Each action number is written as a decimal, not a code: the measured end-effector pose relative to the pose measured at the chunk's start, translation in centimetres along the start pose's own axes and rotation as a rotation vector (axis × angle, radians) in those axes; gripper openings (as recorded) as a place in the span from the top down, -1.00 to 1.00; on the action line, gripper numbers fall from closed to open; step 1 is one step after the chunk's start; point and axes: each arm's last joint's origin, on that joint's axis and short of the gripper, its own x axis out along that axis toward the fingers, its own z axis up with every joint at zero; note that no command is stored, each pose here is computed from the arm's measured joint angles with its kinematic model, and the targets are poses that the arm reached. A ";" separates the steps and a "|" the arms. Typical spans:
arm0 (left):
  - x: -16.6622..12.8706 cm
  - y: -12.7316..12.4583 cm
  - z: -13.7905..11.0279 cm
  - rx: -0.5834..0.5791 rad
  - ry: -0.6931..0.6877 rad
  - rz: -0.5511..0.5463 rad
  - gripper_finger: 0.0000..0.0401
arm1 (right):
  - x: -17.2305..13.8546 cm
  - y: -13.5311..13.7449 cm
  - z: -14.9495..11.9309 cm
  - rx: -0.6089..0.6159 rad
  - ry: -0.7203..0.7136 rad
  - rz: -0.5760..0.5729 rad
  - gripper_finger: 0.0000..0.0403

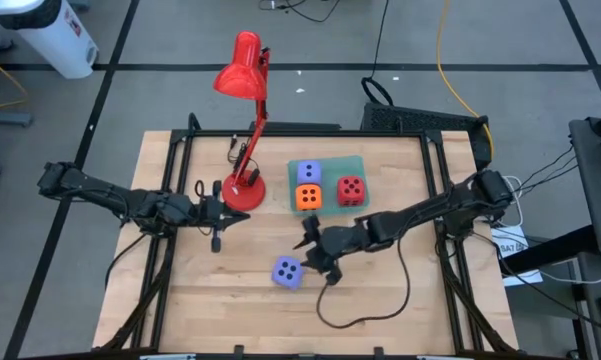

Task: Pick & Place Dice
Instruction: Put the large purple dice into the bin

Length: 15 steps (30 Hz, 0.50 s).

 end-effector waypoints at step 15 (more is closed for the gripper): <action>1.2 -2.1 -0.9 -0.021 0.068 -0.280 0.97 | 2.4 -0.1 1.5 0.116 -0.065 -0.143 -0.02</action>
